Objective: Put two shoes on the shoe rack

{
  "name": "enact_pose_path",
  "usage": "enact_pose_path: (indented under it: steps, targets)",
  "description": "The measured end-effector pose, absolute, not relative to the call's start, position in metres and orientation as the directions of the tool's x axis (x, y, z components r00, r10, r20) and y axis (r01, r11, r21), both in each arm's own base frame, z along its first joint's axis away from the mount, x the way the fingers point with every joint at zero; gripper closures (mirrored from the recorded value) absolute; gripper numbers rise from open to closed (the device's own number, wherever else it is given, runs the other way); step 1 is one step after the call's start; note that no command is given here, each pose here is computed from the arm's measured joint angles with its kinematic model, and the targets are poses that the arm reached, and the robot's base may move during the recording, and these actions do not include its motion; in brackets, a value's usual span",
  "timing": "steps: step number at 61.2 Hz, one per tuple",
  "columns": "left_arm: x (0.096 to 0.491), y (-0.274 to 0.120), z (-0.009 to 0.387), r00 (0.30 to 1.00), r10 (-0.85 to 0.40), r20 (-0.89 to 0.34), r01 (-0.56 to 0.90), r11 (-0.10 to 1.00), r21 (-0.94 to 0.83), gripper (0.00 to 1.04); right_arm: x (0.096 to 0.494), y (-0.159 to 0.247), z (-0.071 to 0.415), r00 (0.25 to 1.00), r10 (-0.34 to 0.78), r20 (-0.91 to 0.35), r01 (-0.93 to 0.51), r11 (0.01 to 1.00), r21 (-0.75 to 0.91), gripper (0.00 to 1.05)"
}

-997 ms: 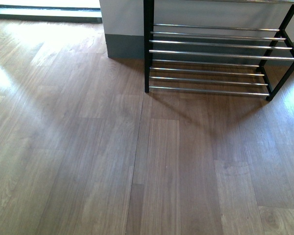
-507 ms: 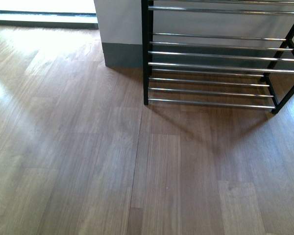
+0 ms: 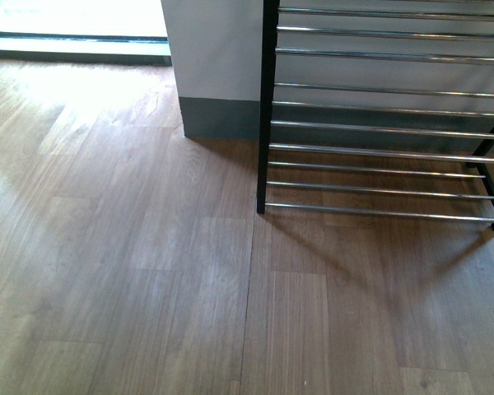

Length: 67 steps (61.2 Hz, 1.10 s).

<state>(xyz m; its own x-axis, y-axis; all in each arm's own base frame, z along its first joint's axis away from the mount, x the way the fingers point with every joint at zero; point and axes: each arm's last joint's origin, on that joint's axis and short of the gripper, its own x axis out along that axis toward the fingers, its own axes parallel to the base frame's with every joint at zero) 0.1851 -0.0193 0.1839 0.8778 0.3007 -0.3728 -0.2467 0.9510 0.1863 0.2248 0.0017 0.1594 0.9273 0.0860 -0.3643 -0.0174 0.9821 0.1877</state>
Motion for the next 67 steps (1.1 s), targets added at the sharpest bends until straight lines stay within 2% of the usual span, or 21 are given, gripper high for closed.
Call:
enact_pose_path:
  steps: [67]
  targets:
    - [0.1847,-0.0193,0.1834,0.877,0.3,-0.374,-0.245,0.951,0.189,1.03,0.2245,0.0017,0.1591,0.927,0.085,-0.365,-0.017,0.982,0.187,1.03]
